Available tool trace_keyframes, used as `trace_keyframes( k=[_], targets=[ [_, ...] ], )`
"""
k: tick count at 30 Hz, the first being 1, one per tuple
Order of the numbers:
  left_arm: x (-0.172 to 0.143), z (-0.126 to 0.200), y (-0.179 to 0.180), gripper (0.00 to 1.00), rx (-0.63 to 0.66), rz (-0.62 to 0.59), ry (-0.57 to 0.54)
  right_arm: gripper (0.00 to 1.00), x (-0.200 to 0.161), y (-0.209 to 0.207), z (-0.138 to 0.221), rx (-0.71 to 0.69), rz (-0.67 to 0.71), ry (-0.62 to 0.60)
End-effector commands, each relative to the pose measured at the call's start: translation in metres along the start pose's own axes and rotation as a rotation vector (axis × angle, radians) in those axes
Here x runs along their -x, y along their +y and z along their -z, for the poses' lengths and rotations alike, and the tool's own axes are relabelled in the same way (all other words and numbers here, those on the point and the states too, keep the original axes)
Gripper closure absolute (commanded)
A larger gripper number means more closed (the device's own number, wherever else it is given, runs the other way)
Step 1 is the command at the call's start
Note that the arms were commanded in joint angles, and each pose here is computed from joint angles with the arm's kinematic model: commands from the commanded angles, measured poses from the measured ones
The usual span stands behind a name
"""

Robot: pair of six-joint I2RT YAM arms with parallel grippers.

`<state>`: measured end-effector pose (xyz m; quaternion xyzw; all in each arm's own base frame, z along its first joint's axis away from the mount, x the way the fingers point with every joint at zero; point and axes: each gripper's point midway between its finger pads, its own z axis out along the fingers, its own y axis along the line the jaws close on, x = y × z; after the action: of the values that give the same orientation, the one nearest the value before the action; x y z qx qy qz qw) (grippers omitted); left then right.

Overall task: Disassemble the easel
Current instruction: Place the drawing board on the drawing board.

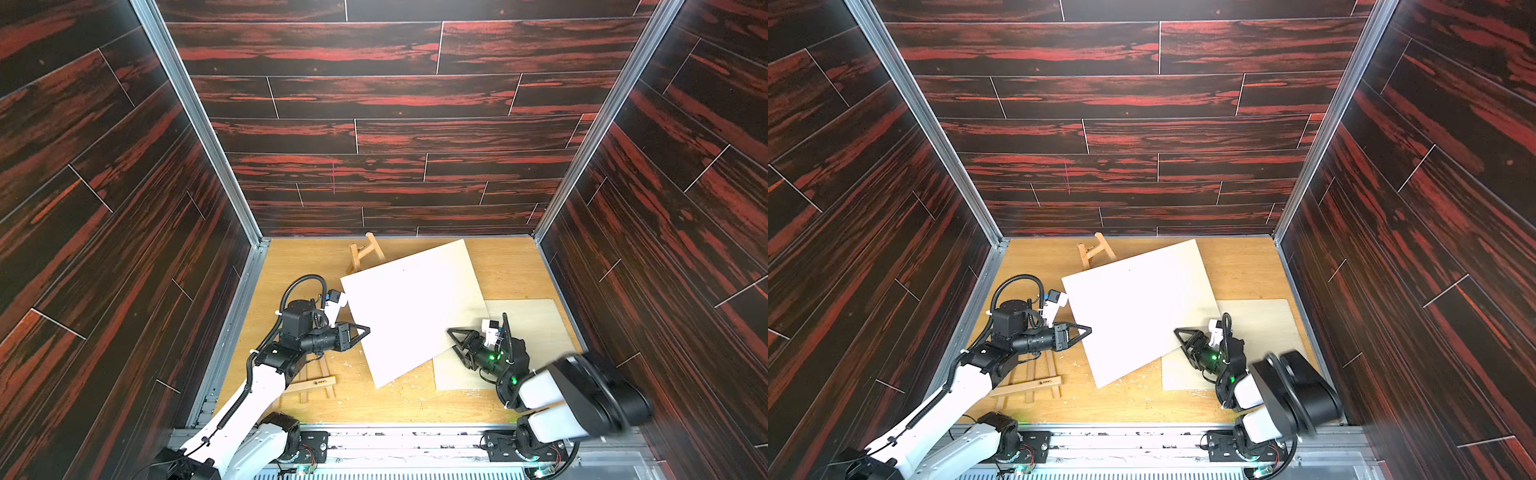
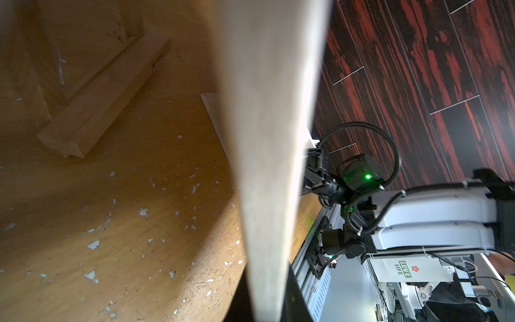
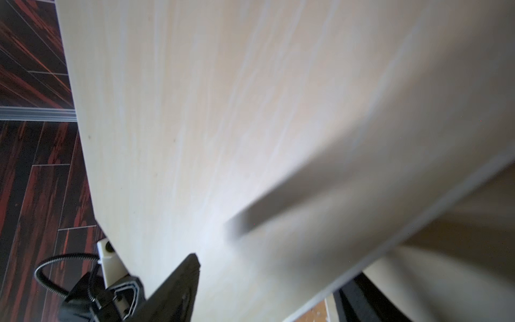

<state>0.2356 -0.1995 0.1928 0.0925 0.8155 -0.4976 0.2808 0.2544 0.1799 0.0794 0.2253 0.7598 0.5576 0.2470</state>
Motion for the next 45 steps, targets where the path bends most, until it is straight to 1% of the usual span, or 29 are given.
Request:
trace_keyframes(
  k=[1, 13, 17, 21, 23, 27, 33, 38, 42, 45],
  targets=[
    [0.006, -0.001, 0.008, 1.0, 0.063, -0.062, -0.013, 0.24, -0.009, 0.043, -0.004, 0.1, 0.093, 0.068],
    [0.0, -0.002, 0.017, 1.0, 0.101, -0.053, 0.026, 0.22, -0.02, 0.049, 0.0, -0.101, 0.1, 0.193],
    [-0.002, -0.003, 0.015, 1.0, 0.09, -0.047, 0.04, 0.21, -0.019, 0.052, 0.006, -0.164, 0.138, 0.211],
    [-0.005, -0.003, 0.014, 1.0, 0.085, -0.043, 0.053, 0.21, -0.014, 0.059, 0.007, -0.196, 0.169, 0.217],
    [-0.008, -0.002, 0.013, 1.0, 0.08, -0.037, 0.065, 0.2, -0.007, 0.061, 0.009, -0.234, 0.209, 0.212],
    [-0.014, -0.001, 0.012, 1.0, 0.076, -0.022, 0.092, 0.19, 0.026, 0.063, 0.018, -0.28, 0.265, 0.148],
    [-0.025, 0.002, 0.01, 1.0, 0.068, 0.0, 0.131, 0.15, 0.092, 0.061, 0.034, -0.379, 0.383, 0.042],
    [-0.027, 0.001, 0.006, 1.0, 0.047, 0.044, 0.157, 0.08, 0.142, 0.056, 0.039, -0.449, 0.471, -0.042],
    [-0.032, -0.001, 0.007, 1.0, 0.045, 0.084, 0.19, 0.07, 0.17, 0.051, 0.037, -0.463, 0.508, -0.077],
    [-0.033, -0.003, 0.008, 1.0, 0.046, 0.107, 0.204, 0.06, 0.185, 0.043, 0.033, -0.476, 0.521, -0.081]
  ],
)
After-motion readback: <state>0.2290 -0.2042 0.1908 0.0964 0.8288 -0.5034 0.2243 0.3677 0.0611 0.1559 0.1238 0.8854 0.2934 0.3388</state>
